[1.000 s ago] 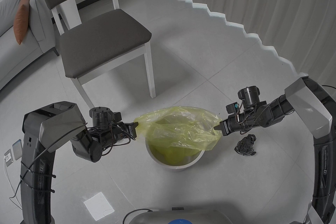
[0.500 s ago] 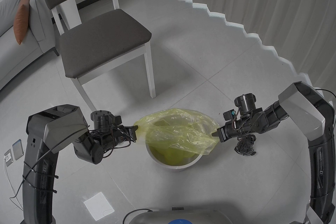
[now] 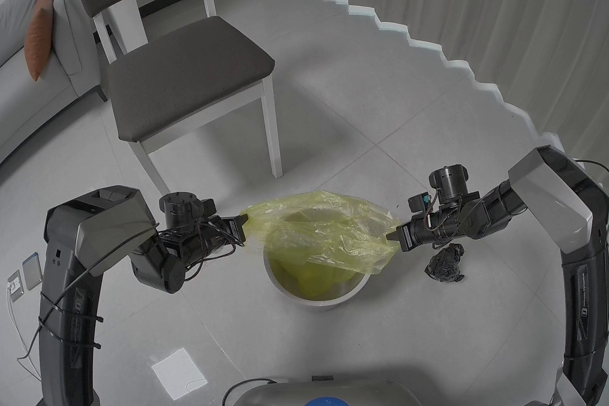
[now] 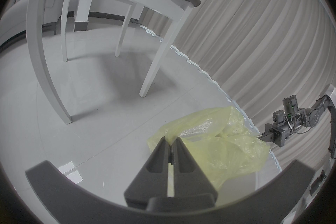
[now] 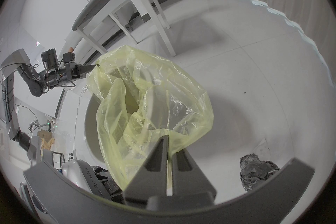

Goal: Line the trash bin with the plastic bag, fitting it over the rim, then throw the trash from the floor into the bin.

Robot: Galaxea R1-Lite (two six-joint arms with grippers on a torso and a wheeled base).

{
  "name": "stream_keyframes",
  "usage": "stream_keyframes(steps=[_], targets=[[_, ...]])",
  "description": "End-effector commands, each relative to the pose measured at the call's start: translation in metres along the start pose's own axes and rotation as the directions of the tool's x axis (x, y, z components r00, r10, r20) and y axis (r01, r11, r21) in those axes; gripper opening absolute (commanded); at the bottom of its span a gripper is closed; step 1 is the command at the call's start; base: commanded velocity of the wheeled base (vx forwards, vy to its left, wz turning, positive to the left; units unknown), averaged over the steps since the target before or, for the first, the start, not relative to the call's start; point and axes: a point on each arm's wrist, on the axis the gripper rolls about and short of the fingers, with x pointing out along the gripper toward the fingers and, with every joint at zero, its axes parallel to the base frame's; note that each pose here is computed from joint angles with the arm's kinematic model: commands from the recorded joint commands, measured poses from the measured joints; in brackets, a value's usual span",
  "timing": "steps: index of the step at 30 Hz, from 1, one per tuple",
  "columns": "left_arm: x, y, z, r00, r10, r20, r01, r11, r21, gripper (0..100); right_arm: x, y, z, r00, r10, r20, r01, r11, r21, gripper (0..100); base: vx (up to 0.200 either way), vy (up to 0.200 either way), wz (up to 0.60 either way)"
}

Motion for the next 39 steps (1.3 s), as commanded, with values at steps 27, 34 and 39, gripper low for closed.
stream_keyframes(steps=[27, 34, 39], targets=[[0.0, 0.0, -0.001, 1.0, -0.003, 0.016, 0.003, 1.0, 0.011, 100, -0.097, 0.067, 0.025, 0.988, 0.04, 0.146, 0.003, 0.958, -0.288, 100, 0.0, 0.0, 0.0], [-0.004, 0.0, -0.001, 1.0, -0.001, 0.022, 0.001, 1.0, 0.013, 100, -0.064, 0.078, 0.006, 0.995, 0.082, 0.062, -0.056, 0.939, -0.339, 100, 0.0, 0.0, 0.0], [-0.005, 0.001, 0.002, 0.999, 0.0, 0.033, 0.0, 1.0, 0.017, 100, -0.041, 0.085, -0.007, 0.994, 0.106, 0.019, -0.093, 0.932, -0.35, 100, 0.0, 0.0, 0.0]])
